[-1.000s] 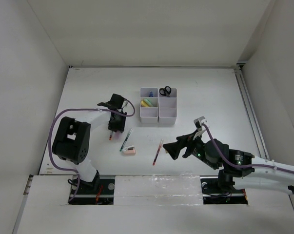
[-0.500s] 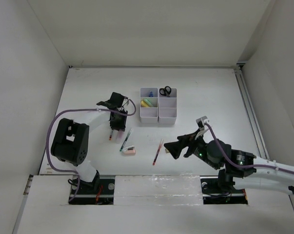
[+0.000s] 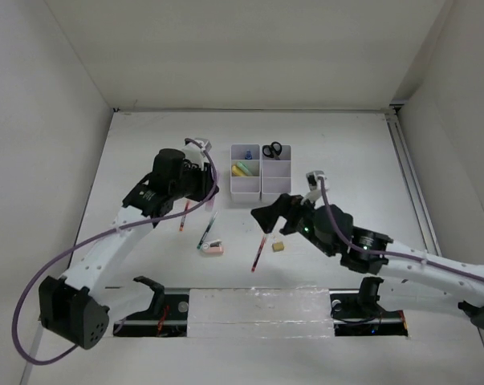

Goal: Sort the stationery into containers
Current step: Pass the stationery from the left arm to the right, then place the stationery into the container

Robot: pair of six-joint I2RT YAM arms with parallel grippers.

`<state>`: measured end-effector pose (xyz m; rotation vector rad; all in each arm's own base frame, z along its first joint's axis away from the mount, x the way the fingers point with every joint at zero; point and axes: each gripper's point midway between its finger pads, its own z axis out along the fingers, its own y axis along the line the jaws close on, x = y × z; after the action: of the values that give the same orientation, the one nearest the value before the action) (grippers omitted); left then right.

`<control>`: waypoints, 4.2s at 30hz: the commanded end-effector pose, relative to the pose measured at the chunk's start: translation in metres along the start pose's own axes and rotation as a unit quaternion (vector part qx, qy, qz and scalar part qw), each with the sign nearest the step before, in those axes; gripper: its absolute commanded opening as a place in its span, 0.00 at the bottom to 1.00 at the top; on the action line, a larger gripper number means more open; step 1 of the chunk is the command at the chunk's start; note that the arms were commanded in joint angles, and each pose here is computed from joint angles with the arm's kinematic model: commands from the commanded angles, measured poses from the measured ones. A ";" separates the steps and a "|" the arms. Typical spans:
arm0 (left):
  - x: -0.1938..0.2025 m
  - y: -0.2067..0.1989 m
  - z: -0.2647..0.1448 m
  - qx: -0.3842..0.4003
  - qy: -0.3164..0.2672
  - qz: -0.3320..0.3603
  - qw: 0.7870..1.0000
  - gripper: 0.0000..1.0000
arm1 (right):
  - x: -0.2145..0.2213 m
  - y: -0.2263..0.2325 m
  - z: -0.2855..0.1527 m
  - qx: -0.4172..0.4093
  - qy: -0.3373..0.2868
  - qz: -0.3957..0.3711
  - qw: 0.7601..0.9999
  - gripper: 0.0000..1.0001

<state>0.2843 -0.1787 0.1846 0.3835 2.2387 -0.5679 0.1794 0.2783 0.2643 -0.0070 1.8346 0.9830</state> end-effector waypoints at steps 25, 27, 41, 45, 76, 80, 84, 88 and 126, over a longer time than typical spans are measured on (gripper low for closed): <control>-0.027 -0.076 -0.078 0.189 -0.129 0.077 0.970 0.00 | -0.039 0.097 0.128 -0.088 -0.002 0.008 0.996 0.62; -0.028 -0.077 -0.080 0.190 -0.133 0.078 0.970 0.00 | -0.037 0.101 0.130 -0.100 0.000 0.009 0.995 0.57; -0.033 -0.063 -0.078 0.146 -0.144 0.071 0.976 0.28 | -0.013 0.105 0.133 -0.141 0.038 -0.012 0.989 0.00; -0.033 -0.061 -0.078 0.141 -0.145 0.070 0.977 0.99 | -0.023 0.089 0.140 -0.108 0.004 -0.066 0.992 0.00; -0.038 0.031 -0.071 -0.121 -0.172 -0.058 0.976 1.00 | -0.081 -0.077 0.244 0.122 -0.051 -0.332 0.934 0.00; -0.040 0.030 -0.070 -0.116 -0.174 -0.052 0.976 1.00 | -0.083 -0.072 0.242 0.101 -0.049 -0.323 0.940 0.00; -0.040 0.028 -0.070 -0.112 -0.173 -0.052 0.977 1.00 | -0.091 -0.065 0.236 0.087 -0.056 -0.306 0.947 0.00; -0.040 0.027 -0.070 -0.108 -0.172 -0.051 0.978 1.00 | -0.104 -0.068 0.233 0.087 -0.071 -0.308 0.945 0.00; -0.040 0.016 -0.068 -0.077 -0.167 -0.033 0.982 1.00 | -0.048 -0.107 0.240 0.091 -0.038 -0.342 0.934 0.54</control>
<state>0.2737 -0.1325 0.2418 0.1025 2.0027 -0.4405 0.4304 0.3352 0.1882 -0.4992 1.7075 0.3061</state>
